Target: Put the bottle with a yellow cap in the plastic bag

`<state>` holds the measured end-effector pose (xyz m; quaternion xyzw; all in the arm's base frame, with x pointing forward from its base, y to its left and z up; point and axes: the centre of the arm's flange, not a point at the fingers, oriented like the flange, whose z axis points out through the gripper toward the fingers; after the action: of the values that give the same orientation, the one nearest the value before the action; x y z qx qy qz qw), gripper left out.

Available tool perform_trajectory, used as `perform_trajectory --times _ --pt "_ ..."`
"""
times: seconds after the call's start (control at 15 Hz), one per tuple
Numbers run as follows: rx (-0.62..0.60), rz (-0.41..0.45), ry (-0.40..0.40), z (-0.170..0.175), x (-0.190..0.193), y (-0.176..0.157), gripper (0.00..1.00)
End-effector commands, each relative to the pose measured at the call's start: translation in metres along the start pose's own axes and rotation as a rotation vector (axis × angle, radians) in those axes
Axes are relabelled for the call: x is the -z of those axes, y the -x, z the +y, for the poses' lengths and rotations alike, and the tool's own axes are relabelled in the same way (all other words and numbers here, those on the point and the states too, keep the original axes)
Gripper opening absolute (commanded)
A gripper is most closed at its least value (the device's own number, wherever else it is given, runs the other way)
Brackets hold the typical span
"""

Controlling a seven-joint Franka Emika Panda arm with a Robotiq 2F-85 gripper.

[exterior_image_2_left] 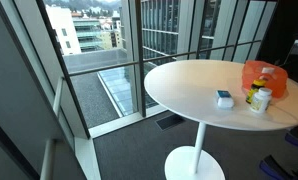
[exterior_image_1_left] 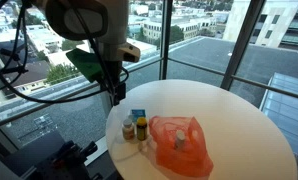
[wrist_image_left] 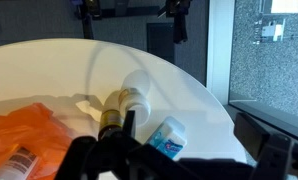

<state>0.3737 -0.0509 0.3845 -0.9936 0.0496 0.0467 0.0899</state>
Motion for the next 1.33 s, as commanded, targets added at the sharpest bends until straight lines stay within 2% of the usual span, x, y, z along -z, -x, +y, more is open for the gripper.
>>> perform_trajectory --times 0.0,0.27,0.8,1.27 --pt "0.0 0.0 0.0 0.0 0.0 0.0 1.0" --pt "-0.005 0.009 0.012 0.001 0.001 -0.003 1.0" --pt "-0.077 0.066 0.058 0.018 -0.001 -0.051 1.0" --pt "-0.216 0.064 0.193 0.041 -0.034 -0.083 1.0"
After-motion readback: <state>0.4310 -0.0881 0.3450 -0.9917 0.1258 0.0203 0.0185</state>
